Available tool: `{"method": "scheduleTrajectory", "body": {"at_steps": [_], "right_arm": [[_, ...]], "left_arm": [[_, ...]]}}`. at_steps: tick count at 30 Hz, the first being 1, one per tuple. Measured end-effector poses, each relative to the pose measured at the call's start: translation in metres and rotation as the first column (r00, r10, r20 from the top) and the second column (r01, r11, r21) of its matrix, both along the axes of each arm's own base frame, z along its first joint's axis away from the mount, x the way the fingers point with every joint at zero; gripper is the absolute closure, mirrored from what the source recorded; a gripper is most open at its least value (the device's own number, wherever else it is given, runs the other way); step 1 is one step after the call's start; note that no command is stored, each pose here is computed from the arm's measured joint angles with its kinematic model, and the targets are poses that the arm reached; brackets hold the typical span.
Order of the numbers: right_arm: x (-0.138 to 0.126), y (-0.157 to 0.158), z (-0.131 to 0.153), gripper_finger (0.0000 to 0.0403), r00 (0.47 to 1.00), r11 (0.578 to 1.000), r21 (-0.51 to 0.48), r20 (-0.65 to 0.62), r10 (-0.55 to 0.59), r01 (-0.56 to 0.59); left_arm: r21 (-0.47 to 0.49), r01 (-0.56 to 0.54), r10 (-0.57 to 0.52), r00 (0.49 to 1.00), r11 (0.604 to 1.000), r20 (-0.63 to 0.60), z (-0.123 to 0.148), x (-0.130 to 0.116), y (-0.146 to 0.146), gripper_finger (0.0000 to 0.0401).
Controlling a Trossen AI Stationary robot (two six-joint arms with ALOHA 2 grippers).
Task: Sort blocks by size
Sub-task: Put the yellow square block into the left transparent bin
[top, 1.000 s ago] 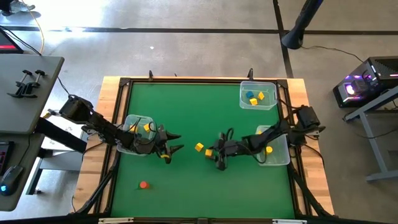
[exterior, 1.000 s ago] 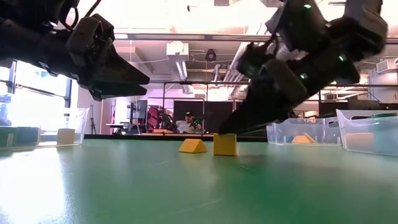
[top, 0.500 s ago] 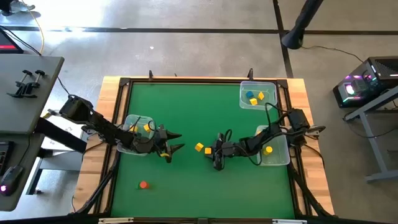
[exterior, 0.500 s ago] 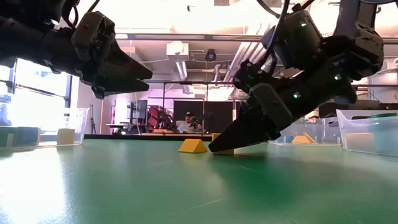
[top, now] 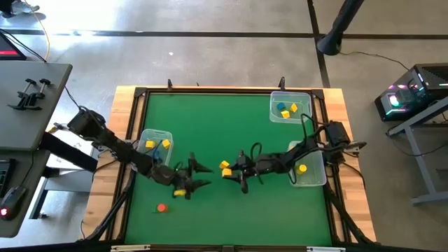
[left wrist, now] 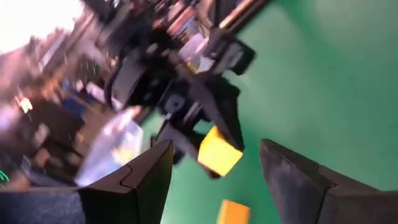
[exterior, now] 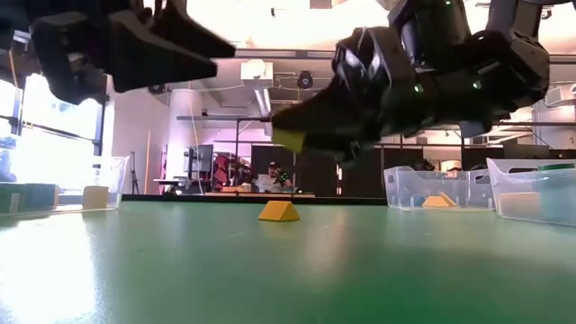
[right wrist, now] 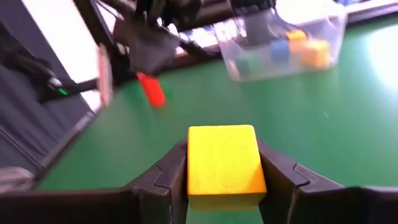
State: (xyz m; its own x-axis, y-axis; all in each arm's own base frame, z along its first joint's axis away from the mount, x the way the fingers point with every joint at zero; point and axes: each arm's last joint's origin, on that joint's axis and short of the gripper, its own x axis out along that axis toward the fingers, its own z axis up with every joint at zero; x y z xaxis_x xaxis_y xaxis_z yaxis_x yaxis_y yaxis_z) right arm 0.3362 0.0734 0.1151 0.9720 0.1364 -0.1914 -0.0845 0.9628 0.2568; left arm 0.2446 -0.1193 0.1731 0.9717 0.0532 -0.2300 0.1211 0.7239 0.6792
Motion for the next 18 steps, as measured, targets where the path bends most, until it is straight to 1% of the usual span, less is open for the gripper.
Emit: {"method": "scheduleTrajectory", "body": {"at_steps": [2,4,6,11,16,18], "right_arm": [[0.001,-0.003,0.005,0.0273,0.999,0.999,0.024,0.046,0.026,-0.027],[0.002,-0.004,0.008,0.0272,0.996,0.998,0.038,0.08,0.05,-0.053],[0.003,-0.006,0.009,0.0271,0.995,0.997,0.047,0.09,0.051,-0.055],[0.009,-0.005,0.013,0.027,0.994,0.995,0.056,0.082,0.073,-0.078],[0.016,-0.002,0.017,0.0269,0.993,0.995,0.018,0.069,0.097,-0.098],[0.017,-0.002,0.016,0.0269,0.994,0.995,0.012,0.055,0.098,-0.099]], "left_arm": [[0.09,0.047,-0.046,0.999,0.995,-0.013,0.004,0.006,-0.005,0.0174],[0.175,0.081,-0.075,0.996,0.981,-0.041,0.003,0.012,-0.008,0.0174],[0.231,0.094,-0.082,0.995,0.968,-0.06,0.001,0.018,-0.009,0.0174],[0.261,0.052,-0.03,0.996,0.964,-0.086,-0.009,0.037,-0.006,0.0174],[0.304,-0.01,0.045,0.993,0.953,-0.11,-0.021,0.055,-0.005,0.0174],[0.32,-0.022,0.062,0.991,0.947,-0.116,-0.024,0.057,-0.006,0.0174]]}}
